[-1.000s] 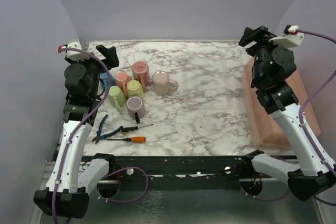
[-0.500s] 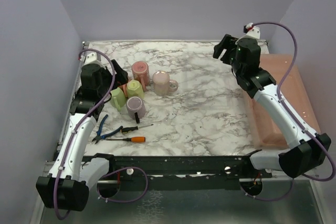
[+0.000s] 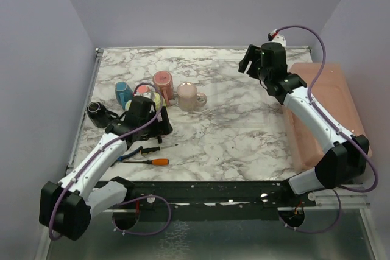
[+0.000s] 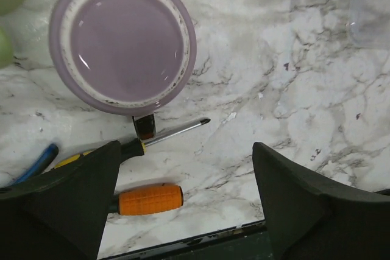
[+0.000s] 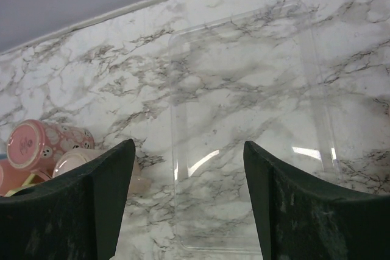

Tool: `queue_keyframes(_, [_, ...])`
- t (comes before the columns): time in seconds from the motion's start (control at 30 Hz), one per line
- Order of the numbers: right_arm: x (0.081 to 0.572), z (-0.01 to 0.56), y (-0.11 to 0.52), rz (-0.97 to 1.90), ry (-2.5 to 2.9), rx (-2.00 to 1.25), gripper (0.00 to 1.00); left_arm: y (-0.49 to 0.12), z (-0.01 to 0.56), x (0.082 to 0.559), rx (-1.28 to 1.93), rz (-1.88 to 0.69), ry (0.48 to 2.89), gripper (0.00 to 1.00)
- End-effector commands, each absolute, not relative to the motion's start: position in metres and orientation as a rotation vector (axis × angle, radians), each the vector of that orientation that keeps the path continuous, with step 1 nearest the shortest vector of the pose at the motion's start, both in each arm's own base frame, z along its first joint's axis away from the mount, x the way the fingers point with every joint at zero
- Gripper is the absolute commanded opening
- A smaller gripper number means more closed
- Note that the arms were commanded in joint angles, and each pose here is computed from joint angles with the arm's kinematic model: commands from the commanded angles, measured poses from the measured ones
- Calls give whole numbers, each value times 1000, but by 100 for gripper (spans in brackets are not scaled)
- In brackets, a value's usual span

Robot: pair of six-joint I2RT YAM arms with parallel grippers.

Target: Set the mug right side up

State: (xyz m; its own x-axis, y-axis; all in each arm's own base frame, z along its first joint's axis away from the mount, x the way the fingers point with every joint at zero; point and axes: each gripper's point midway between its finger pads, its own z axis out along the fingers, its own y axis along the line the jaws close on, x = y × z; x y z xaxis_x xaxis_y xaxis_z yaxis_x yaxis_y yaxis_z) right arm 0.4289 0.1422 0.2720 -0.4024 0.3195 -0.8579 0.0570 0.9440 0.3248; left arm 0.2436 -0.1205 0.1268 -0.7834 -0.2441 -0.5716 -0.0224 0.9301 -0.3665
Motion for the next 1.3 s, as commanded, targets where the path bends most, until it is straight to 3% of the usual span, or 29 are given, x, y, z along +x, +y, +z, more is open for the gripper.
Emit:
queue_keyframes(0.0, [426, 269, 146, 300, 2015, 273, 76, -122, 88, 228, -269, -307, 2583, 86])
queue_keyframes(0.3, [416, 261, 139, 271, 2032, 285, 75, -110, 70, 237, -343, -173, 2545, 74])
queue_keyframes(0.47, [412, 258, 137, 270, 2034, 288, 75, -113, 65, 246, -365, -172, 2522, 62])
queue_keyframes(0.83, [408, 252, 133, 249, 2051, 296, 75, -109, 67, 259, -443, -138, 2464, 44])
queue_keyframes(1.03, [407, 250, 131, 234, 2052, 297, 76, -110, 62, 259, -436, -132, 2478, 39])
queue_keyframes(1.13, [407, 250, 129, 221, 2052, 298, 75, -109, 62, 259, -434, -130, 2479, 32])
queue_keyframes(1.27, [406, 250, 125, 202, 2044, 305, 76, -110, 65, 261, -421, -133, 2473, 14])
